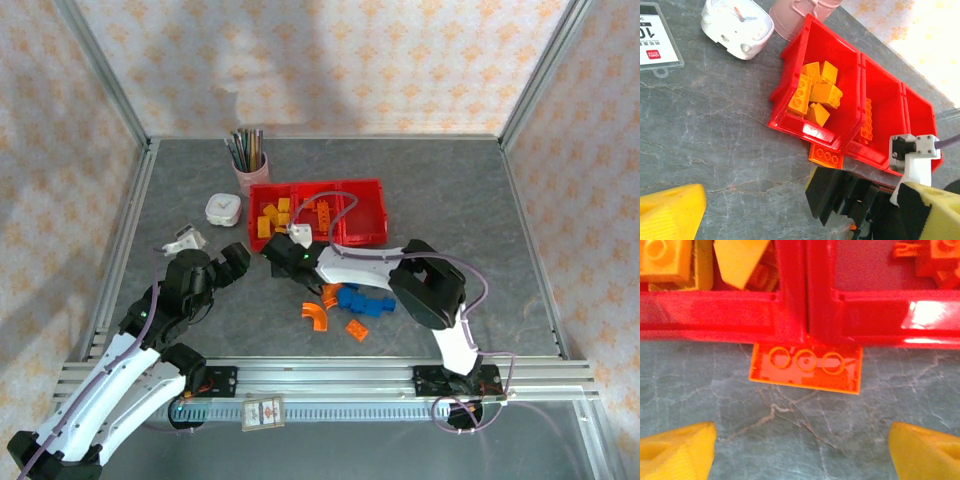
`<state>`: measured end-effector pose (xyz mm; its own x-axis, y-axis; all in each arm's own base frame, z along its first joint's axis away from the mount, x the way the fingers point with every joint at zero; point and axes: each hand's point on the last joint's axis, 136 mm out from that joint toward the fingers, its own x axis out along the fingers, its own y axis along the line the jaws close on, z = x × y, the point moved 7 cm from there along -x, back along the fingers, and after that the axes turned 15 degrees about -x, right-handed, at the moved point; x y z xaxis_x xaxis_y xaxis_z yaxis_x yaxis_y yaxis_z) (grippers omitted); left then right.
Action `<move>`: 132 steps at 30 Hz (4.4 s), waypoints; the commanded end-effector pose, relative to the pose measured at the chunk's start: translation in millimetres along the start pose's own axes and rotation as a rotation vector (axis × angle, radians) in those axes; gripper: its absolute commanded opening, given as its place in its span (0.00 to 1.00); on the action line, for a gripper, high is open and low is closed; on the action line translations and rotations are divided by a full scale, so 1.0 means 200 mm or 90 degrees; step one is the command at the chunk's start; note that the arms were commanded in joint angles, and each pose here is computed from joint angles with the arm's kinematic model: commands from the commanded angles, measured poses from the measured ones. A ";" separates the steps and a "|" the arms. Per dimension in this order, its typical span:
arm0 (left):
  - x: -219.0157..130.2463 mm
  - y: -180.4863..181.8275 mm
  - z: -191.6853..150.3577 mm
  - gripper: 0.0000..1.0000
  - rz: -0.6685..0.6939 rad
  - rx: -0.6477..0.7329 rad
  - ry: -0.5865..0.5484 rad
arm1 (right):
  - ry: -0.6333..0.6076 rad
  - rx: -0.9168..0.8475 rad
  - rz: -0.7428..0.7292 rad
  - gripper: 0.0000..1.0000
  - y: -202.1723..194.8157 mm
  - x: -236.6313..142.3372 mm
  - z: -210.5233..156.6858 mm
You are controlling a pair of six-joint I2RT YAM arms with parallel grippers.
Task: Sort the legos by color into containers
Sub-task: Pick up the lego from the center of the table, then place the lego in the container, then pick up the lego from the bottom-center of the table.
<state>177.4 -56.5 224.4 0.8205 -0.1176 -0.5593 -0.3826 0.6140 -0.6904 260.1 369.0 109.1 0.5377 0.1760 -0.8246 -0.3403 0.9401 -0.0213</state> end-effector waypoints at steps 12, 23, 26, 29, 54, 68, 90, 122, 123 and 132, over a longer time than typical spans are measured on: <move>-0.07 -0.01 0.07 0.99 -0.001 -0.018 -0.049 | -0.035 0.048 -0.090 0.88 -0.04 0.18 0.06; -0.08 -0.03 0.08 0.99 -0.006 -0.018 -0.054 | -0.048 0.033 -0.107 0.69 -0.03 0.23 0.09; -0.08 -0.03 0.08 0.99 -0.006 -0.017 -0.053 | -0.044 0.031 -0.096 0.64 -0.03 0.22 0.08; -0.08 -0.03 0.08 0.99 -0.007 -0.018 -0.052 | -0.040 0.029 -0.087 0.60 -0.04 0.19 0.07; 0.08 -0.20 0.04 0.99 -0.054 0.002 0.021 | -0.103 0.005 -0.084 0.59 -0.42 -0.06 0.48; 0.13 -0.26 0.04 0.99 -0.056 0.014 0.027 | -0.118 -0.003 -0.094 0.80 -0.48 -0.01 0.70; -0.02 -0.09 -0.02 0.99 -0.038 0.015 0.075 | -0.049 -0.213 0.061 0.80 -0.16 -0.44 0.01; -0.07 0.01 -0.08 0.99 -0.050 -0.062 0.091 | 0.102 -0.549 0.086 0.77 0.04 -0.23 -0.52; -0.07 0.01 -0.07 0.99 -0.051 -0.062 0.090 | 0.107 -0.549 0.089 0.75 0.04 -0.22 -0.52; -0.07 0.01 -0.07 0.99 -0.049 -0.060 0.090 | 0.136 -0.549 0.075 0.58 -0.01 -0.17 -0.54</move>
<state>160.9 -66.8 226.0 0.7882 -0.2803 -0.5479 -0.3482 0.5311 -0.7725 151.2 342.2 88.0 0.3205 0.2071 -0.9243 -0.9049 0.3553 -0.2342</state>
